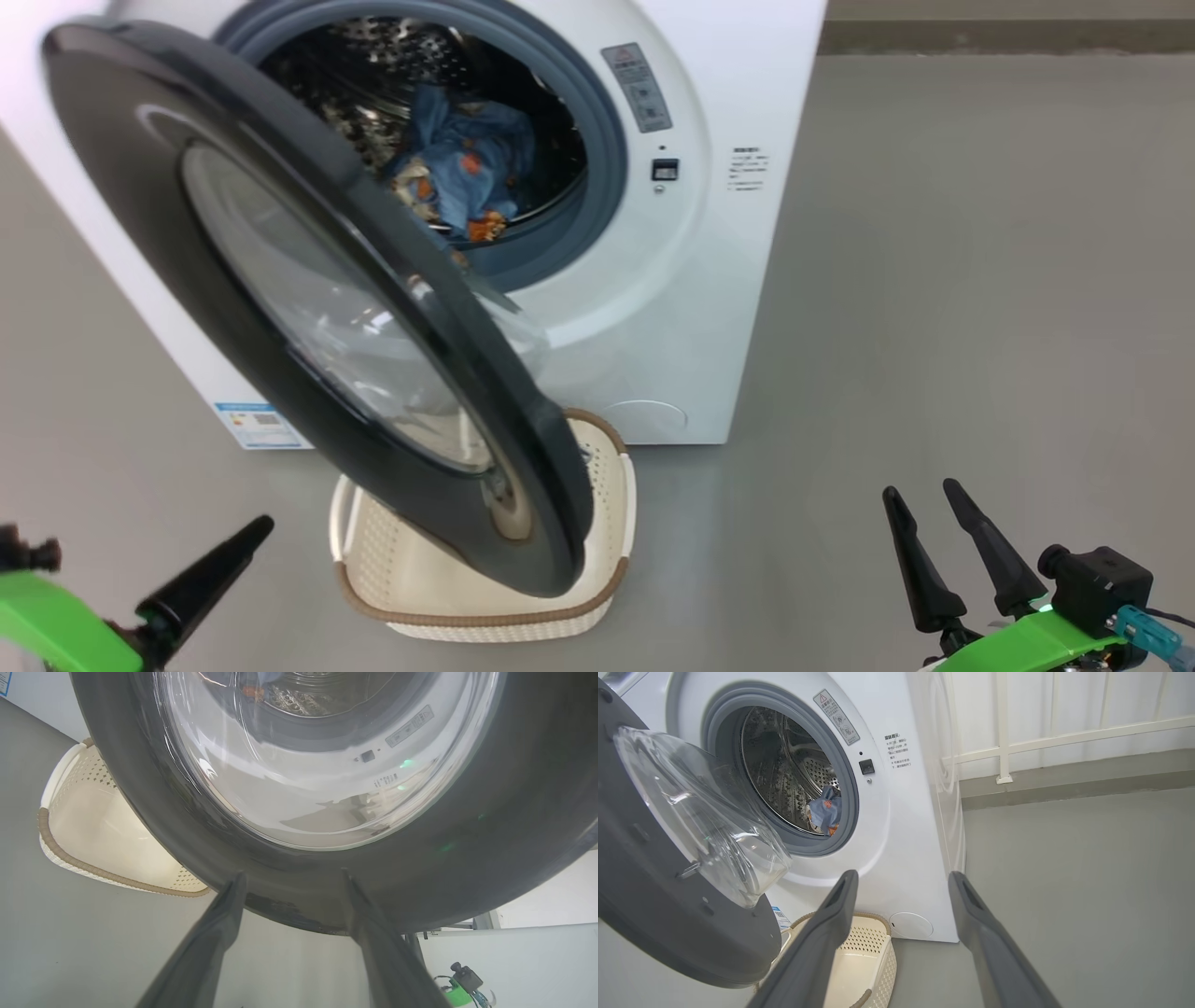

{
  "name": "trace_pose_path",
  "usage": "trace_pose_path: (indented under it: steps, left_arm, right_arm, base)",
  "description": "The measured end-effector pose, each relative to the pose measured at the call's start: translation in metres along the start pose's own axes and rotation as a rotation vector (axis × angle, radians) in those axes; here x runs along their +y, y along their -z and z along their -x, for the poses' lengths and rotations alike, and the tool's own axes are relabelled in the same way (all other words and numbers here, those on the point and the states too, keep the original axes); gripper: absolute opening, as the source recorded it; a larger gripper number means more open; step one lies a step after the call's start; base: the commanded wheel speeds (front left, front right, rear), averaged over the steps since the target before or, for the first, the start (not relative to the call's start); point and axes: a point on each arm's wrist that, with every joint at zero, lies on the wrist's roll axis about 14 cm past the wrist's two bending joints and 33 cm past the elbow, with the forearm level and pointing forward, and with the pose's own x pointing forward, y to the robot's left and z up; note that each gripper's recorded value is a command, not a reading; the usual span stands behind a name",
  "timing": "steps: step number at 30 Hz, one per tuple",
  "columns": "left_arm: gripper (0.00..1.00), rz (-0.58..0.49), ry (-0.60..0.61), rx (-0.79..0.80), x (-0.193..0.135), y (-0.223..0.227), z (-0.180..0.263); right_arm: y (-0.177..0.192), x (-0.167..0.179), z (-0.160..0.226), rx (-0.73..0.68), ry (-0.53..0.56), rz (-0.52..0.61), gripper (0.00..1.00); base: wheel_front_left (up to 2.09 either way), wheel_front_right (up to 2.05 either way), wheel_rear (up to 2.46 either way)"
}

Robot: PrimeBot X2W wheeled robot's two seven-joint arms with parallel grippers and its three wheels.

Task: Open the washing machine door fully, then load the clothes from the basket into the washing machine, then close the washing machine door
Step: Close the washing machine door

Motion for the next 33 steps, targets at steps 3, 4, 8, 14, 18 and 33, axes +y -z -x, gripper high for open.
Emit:
trace_pose_path:
  steps: [3,4,8,14,18,33]
  left_arm:
    - [1.00,-0.007,-0.023,-0.040,0.007,0.002,-0.006]
    - [1.00,-0.017,-0.031,-0.057,0.008,0.002,-0.009]
    - [1.00,-0.084,-0.074,-0.110,0.018,0.007,-0.015]
    - [1.00,-0.219,-0.103,-0.224,0.025,0.007,-0.023]
    - [1.00,-0.343,-0.115,-0.278,0.033,0.010,-0.022]
    - [1.00,-0.723,-0.130,-0.437,0.014,-0.011,-0.016]
  right_arm:
    - [0.000,-0.008,0.003,0.000,0.023,0.003,1.00]
    - [0.000,-0.010,0.004,0.000,0.031,0.003,1.00]
    - [-0.001,-0.019,0.010,0.000,0.060,0.005,1.00]
    - [-0.004,-0.030,0.018,-0.007,0.099,0.008,1.00]
    - [-0.005,-0.035,0.022,-0.012,0.115,0.010,1.00]
    - [-0.015,-0.040,0.029,-0.039,0.128,0.024,1.00]
  base:
    - [0.00,0.00,0.00]
    - [0.00,0.00,0.00]
    - [0.00,0.00,0.00]
    - [0.00,0.00,0.00]
    - [0.00,0.00,0.00]
    - [0.00,0.00,0.00]
